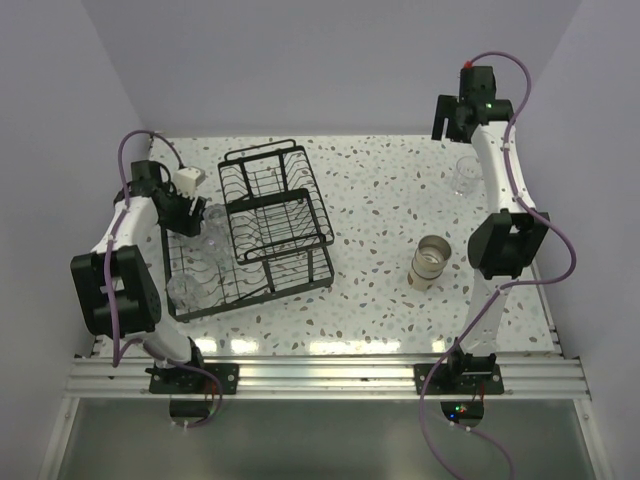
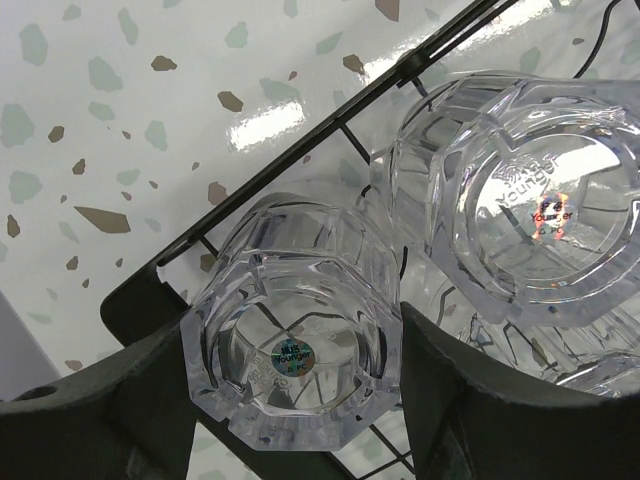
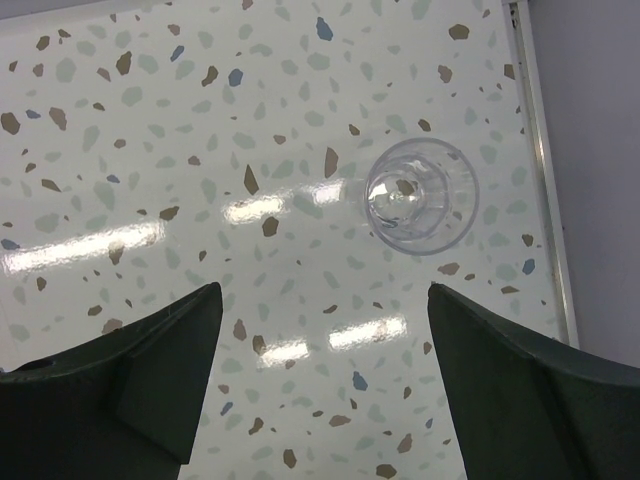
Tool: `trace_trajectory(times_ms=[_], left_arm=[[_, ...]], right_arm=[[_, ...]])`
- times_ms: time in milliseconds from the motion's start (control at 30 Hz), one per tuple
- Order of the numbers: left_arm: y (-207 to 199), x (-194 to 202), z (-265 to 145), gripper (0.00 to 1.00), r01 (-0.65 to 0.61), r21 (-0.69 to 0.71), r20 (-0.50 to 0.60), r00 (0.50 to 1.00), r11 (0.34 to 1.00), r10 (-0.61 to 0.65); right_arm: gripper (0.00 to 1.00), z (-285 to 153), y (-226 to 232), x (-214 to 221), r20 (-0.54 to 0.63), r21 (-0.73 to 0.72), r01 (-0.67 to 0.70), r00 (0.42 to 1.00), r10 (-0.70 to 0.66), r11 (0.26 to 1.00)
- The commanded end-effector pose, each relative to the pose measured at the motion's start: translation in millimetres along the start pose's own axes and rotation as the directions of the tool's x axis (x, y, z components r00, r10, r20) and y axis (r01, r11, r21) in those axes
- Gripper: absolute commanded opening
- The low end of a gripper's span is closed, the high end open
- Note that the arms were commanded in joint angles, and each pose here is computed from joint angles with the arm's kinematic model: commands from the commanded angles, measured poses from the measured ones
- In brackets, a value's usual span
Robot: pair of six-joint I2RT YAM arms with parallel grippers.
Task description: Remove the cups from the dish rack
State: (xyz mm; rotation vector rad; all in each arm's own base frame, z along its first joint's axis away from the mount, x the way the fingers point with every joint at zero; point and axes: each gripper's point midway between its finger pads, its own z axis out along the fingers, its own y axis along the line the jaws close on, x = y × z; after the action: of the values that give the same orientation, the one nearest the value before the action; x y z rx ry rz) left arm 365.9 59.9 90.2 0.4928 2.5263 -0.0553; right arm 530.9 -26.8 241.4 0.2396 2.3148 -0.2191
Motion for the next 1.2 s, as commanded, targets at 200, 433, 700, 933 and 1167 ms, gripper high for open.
trace_trajectory(times_ms=[200,433,700,933,1167], left_arm=[[14.7,-32.0,-48.3,0.00,-0.054,-0.060,0.082,0.995,0.997,0.059],[39.0,-73.0,-106.8,0.00,-0.076,-0.189,0.189,0.976,0.979,0.112],[39.7,-201.5,-206.1,0.00,-0.028,-0.158,0.554,0.825,0.987,0.112],[-13.6,-282.3,-291.7,0.00,-0.159,0.042,0.824,0.565,0.986,0.056],[-109.3,-309.2,-311.5,0.00,-0.388,0.278,0.887,0.456,0.879,-0.080]], right_arm=[[0.87,-35.0,18.3,-28.4,0.098,-0.070,0.027,0.995,-0.020,0.997],[0.88,-72.7,62.0,-54.7,0.197,-0.304,0.042,0.980,0.020,0.952],[0.98,-194.9,161.9,-82.6,0.463,-0.738,0.341,0.884,0.068,0.582],[0.96,-304.5,229.5,-87.0,0.452,-0.892,0.418,0.836,0.311,0.175],[0.86,-356.0,305.3,-85.9,0.234,-0.937,0.314,0.889,0.393,-0.154]])
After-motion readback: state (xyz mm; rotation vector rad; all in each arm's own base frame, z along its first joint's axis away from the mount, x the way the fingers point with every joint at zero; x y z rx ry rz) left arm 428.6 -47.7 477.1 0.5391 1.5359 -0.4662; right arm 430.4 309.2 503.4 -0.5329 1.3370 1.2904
